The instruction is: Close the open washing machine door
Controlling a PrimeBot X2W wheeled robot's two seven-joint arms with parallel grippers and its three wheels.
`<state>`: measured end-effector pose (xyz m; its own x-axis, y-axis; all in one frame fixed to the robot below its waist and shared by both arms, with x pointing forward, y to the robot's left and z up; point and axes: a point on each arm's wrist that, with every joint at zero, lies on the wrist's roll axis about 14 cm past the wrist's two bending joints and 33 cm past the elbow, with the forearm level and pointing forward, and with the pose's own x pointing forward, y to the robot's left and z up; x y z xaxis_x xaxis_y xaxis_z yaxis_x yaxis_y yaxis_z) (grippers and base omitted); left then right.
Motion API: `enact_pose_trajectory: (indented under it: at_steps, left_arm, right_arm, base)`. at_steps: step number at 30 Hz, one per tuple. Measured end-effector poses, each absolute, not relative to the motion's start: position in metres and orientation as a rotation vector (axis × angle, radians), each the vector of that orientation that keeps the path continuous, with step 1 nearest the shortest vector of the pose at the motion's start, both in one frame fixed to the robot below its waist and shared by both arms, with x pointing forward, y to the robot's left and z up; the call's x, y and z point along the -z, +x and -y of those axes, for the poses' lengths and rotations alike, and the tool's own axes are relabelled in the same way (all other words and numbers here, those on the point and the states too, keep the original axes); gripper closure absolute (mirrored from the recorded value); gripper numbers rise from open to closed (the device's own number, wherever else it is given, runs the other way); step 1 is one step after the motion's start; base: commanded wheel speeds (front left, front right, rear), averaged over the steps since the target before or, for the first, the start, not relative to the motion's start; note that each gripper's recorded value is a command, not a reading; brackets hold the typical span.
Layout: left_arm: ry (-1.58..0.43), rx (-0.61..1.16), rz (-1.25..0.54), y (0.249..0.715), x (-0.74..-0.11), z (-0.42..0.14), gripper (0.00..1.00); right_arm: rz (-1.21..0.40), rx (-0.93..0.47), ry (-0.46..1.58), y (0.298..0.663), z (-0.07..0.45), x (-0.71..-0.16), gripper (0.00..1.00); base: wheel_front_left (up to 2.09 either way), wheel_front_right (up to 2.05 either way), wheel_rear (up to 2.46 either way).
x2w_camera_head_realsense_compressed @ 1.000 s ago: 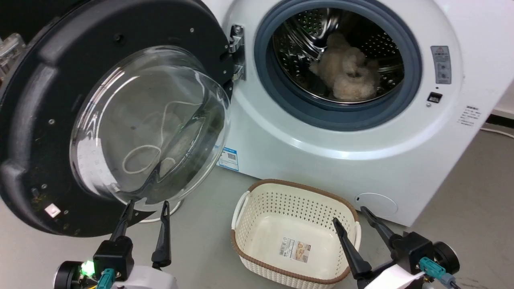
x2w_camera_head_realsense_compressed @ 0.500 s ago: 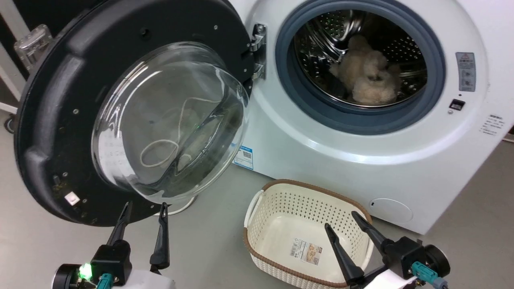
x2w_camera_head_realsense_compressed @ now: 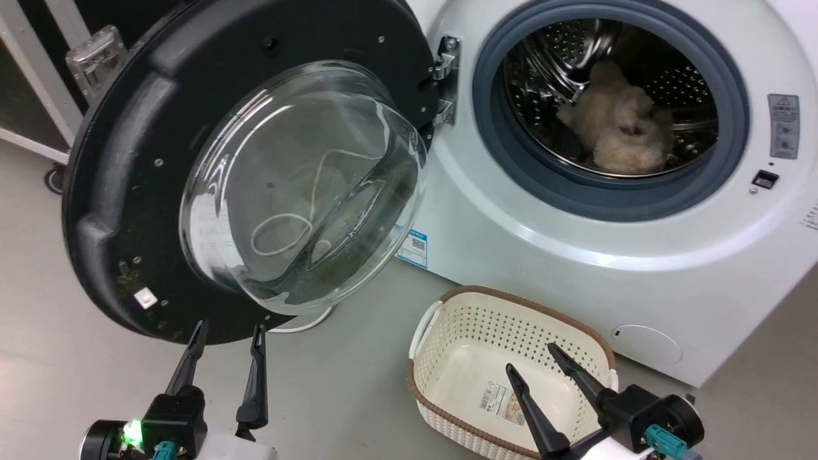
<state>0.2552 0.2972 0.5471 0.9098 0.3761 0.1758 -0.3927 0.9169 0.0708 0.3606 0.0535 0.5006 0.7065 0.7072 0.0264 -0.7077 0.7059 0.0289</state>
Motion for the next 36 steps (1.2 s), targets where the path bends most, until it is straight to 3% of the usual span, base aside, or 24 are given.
enact_pose_trajectory:
  at_steps: [3,4,5,6,20,26,30,36]
  left_arm:
    - [0.107,-0.402,0.160,0.252,-0.547,-0.299,0.00]
    - [0.109,-0.406,0.164,0.250,-0.548,-0.300,0.34]
    - [0.110,-0.409,0.167,0.249,-0.548,-0.301,0.92]
    - [0.111,-0.408,0.166,0.248,-0.548,-0.302,1.00]
    - [0.022,-0.578,0.470,0.218,-0.631,-0.383,1.00]
    - [-0.252,-0.649,0.557,0.230,-0.655,-0.456,1.00]
    - [-0.448,-0.665,0.520,0.248,-0.656,-0.496,1.00]
    - [-0.751,-0.637,0.324,0.285,-0.615,-0.515,1.00]
  right_arm:
    - [0.012,-0.803,0.041,0.359,-0.059,-0.500,0.00]
    - [0.013,-0.808,0.045,0.358,-0.060,-0.500,0.00]
    - [0.014,-0.812,0.049,0.358,-0.062,-0.500,0.00]
    - [0.014,-0.816,0.050,0.357,-0.063,-0.500,0.00]
    - [-0.006,-0.835,0.061,0.358,-0.068,-0.486,0.00]
    - [-0.028,-0.809,0.065,0.365,-0.056,-0.474,0.00]
    - [-0.031,-0.776,0.065,0.372,-0.046,-0.471,0.00]
    - [-0.050,-0.738,0.065,0.377,-0.032,-0.464,0.00]
  base:
    - [0.00,0.00,0.00]
    - [0.00,0.00,0.00]
    - [0.00,0.00,0.00]
    - [0.00,0.00,0.00]
    - [0.00,0.00,0.00]
    - [0.00,0.00,0.00]
    - [0.00,0.00,0.00]
    - [0.00,0.00,0.00]
